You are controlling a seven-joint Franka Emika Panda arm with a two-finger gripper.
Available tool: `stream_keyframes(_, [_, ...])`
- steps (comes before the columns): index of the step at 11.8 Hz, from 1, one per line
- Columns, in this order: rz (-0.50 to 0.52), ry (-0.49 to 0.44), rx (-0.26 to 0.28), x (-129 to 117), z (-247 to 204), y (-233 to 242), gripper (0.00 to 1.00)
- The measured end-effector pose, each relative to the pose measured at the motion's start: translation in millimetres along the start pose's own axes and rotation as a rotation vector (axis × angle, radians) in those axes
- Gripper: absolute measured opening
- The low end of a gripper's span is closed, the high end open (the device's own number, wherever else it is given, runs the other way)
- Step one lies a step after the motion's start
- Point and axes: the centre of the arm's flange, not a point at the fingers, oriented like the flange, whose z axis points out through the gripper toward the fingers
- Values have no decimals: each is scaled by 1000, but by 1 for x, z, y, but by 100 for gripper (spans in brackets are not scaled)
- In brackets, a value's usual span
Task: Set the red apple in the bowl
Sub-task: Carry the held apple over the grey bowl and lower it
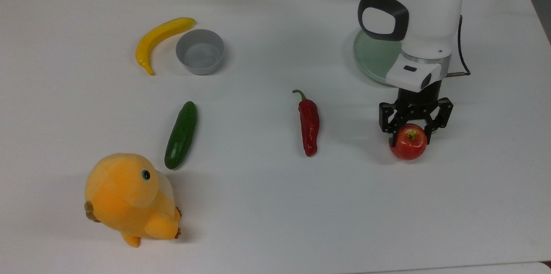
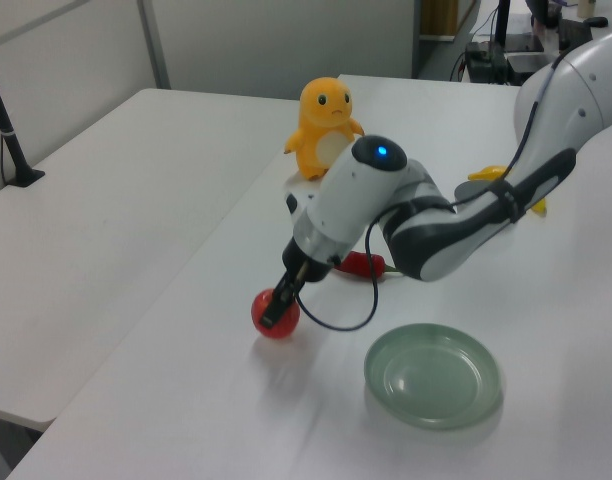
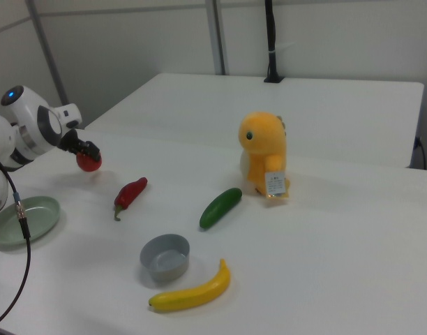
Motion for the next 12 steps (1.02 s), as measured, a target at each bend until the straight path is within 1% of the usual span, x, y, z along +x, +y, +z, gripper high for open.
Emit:
stream_keyframes(3, [44, 39, -18, 30, -37, 44, 72])
stream_keyframes(4, [59, 50, -31, 37, -59, 63, 72])
stream_keyframes(5, [60, 53, -43, 38, -74, 77, 72])
stream_keyframes(7, [36, 33, -80, 29, -99, 104, 72])
stream_keyframes(9, [23, -23, -151, 19, -120, 136, 72])
stream_keyframes(11, [37, -83, -225, 12, -140, 169, 72])
stream_keyframes(12, [52, -119, -262, 4, -146, 186, 72])
